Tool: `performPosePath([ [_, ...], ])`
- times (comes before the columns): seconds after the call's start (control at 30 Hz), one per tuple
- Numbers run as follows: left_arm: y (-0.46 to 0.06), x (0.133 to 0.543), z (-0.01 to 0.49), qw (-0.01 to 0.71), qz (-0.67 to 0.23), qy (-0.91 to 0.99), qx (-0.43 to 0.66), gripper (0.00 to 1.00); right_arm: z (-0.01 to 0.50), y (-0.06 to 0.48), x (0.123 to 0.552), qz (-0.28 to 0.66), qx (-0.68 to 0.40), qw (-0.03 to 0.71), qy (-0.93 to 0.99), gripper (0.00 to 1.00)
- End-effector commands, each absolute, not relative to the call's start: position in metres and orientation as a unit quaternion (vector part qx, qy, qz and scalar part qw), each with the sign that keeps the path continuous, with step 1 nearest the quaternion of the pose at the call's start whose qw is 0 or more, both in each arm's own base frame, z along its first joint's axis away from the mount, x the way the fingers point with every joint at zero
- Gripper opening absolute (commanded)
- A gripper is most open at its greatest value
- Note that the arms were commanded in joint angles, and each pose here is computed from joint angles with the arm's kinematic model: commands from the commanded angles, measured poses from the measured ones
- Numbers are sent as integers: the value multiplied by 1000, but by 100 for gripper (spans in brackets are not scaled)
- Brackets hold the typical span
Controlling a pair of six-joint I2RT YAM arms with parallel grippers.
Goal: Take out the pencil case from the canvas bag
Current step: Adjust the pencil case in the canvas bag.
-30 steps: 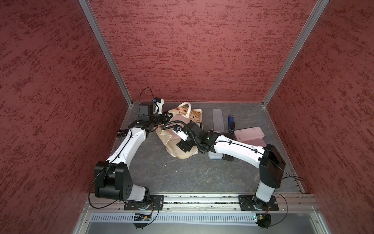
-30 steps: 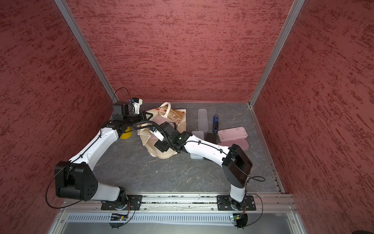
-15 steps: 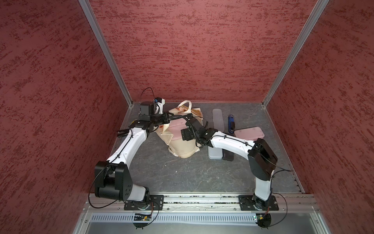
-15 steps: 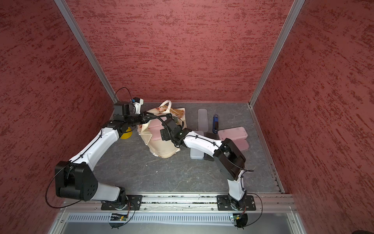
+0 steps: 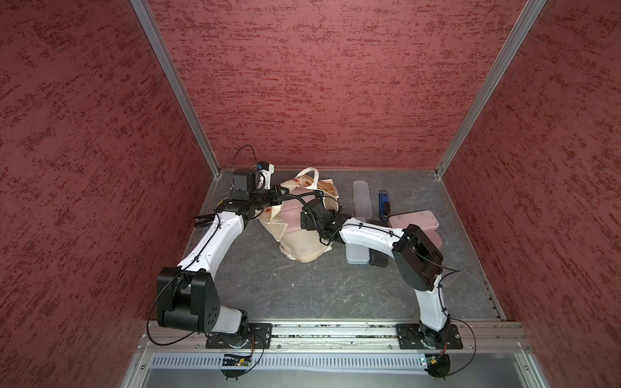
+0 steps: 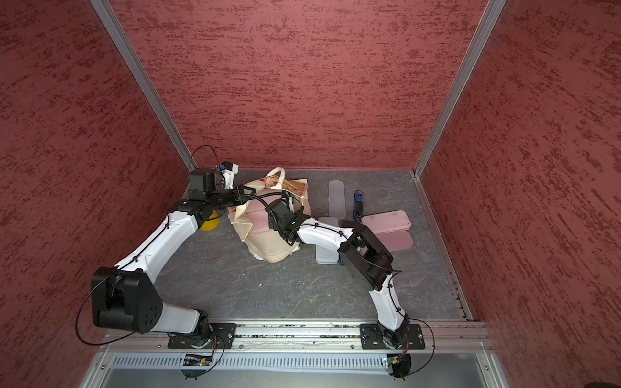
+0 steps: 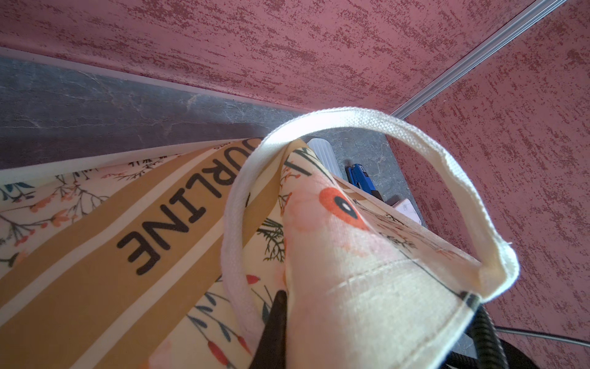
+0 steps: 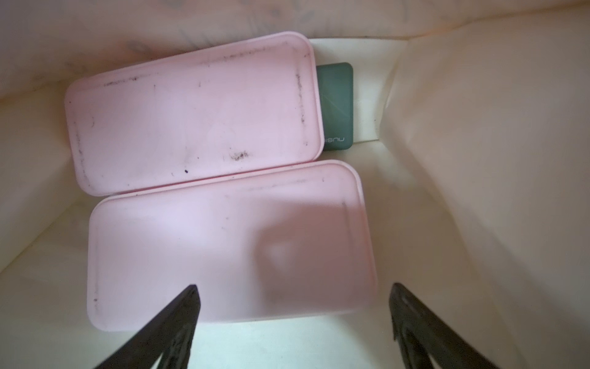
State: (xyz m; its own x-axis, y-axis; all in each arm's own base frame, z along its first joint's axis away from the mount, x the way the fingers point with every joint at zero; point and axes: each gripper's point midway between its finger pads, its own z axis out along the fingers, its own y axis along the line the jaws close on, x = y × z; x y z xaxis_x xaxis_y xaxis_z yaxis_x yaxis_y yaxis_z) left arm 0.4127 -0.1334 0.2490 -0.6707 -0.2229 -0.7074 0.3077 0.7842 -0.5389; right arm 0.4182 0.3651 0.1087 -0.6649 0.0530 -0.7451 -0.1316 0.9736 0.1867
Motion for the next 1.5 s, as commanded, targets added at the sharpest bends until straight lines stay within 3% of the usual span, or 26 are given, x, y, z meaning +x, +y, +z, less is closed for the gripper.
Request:
performPosePath([
  [0.0,-139,409,261,404,-347,846,30,0,117,351,443,117,41,438,890,94],
  [0.5,-139,409,259,402,-346,847,30,0,81,342,455,166,90,401,896,99],
  [0.77,-139,410,258,401,-346,847,29,0,73,354,451,207,79,380,898,96],
  [1.1,-139,411,257,400,-346,848,28,0,105,378,439,304,47,382,872,87],
  [1.47,-139,411,255,398,-345,850,27,0,145,398,386,395,-25,374,838,84],
])
